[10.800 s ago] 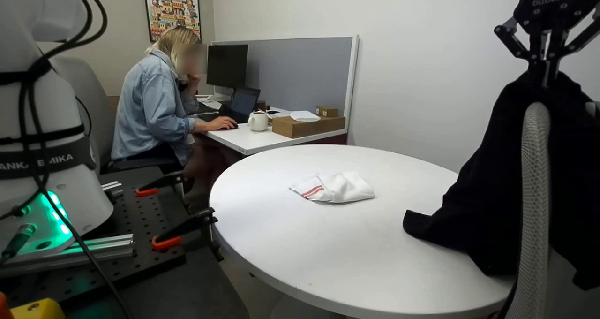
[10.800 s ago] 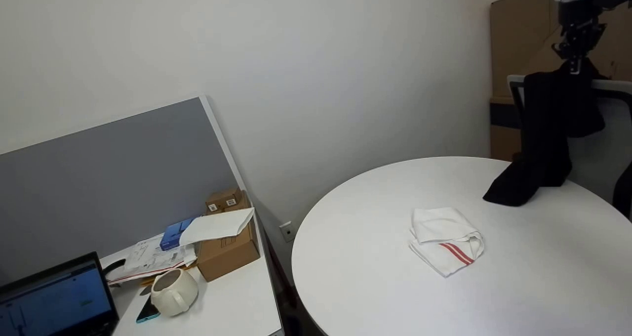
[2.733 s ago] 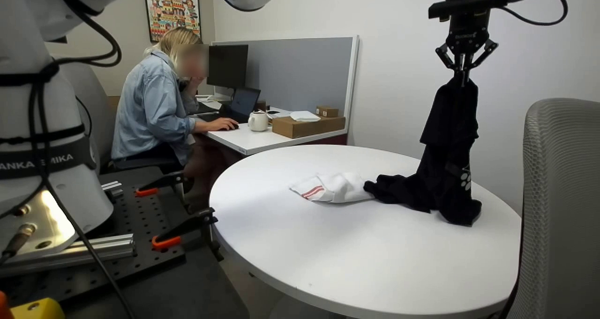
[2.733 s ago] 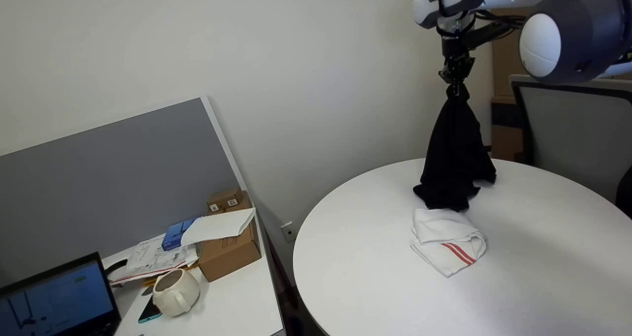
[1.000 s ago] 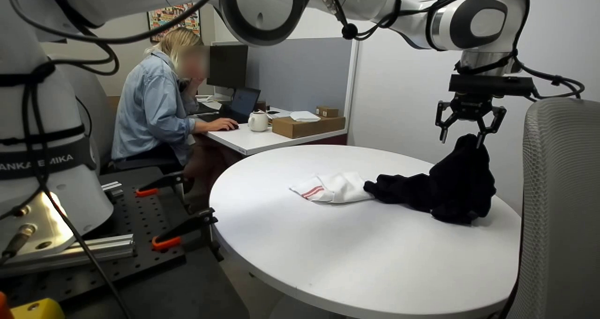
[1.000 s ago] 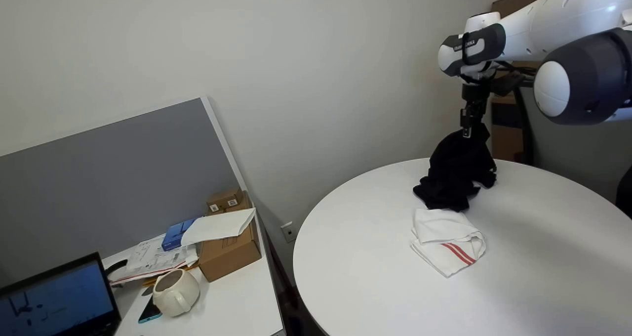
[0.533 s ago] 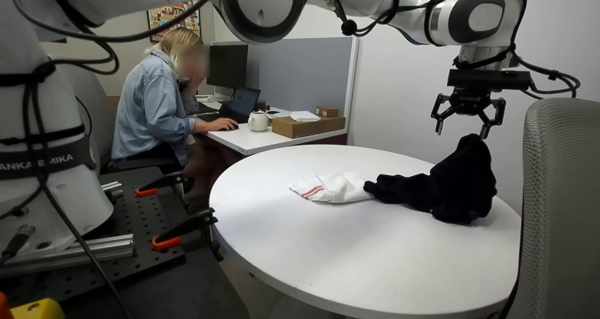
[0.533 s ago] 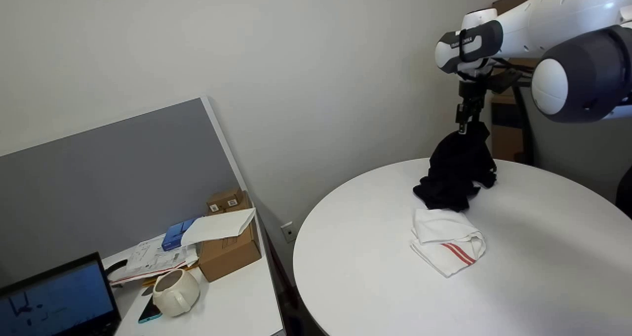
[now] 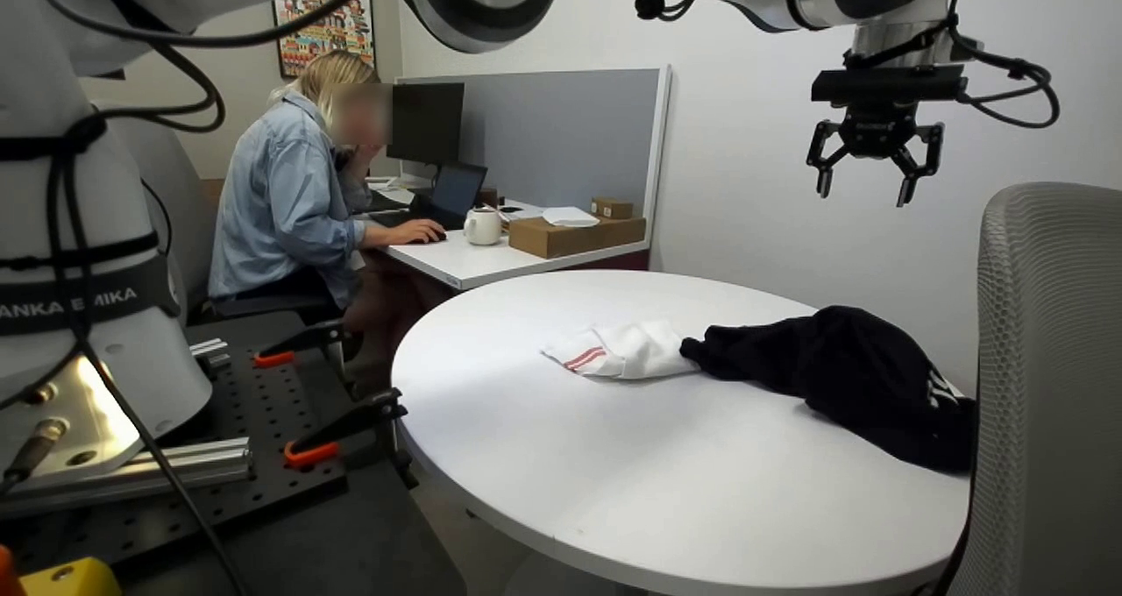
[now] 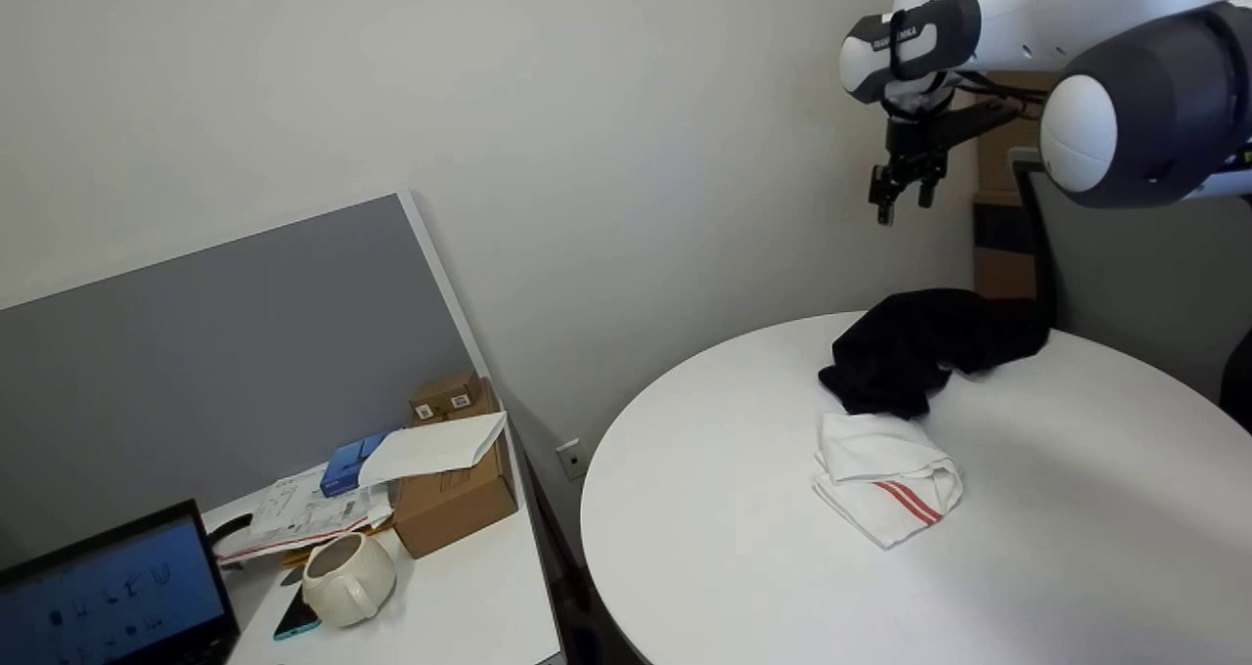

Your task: Remove the black object from the chair and put it on the table

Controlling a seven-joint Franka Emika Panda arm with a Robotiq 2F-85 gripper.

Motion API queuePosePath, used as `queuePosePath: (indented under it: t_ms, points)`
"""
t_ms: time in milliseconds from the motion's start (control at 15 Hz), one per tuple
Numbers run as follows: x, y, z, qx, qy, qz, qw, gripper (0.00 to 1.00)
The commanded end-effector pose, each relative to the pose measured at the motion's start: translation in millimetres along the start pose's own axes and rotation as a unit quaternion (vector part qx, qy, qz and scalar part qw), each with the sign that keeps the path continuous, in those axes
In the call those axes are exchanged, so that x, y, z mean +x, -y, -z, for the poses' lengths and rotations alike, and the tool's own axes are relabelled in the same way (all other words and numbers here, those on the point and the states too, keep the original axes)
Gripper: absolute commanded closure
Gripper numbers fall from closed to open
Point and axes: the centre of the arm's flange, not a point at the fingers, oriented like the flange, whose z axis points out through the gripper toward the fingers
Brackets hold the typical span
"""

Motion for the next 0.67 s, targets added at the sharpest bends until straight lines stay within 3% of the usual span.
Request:
queuePosePath:
  t_ms: [0,200,600]
  points:
    - [-41.5,55.2,43.0,-0.005,0.006,-0.053,0.9986,0.00]
    - [-32.0,79.9,69.2,0.011,0.026,-0.044,0.9986,0.00]
    - [-23.4,141.2,110.1,0.022,0.056,0.037,0.9975,0.00]
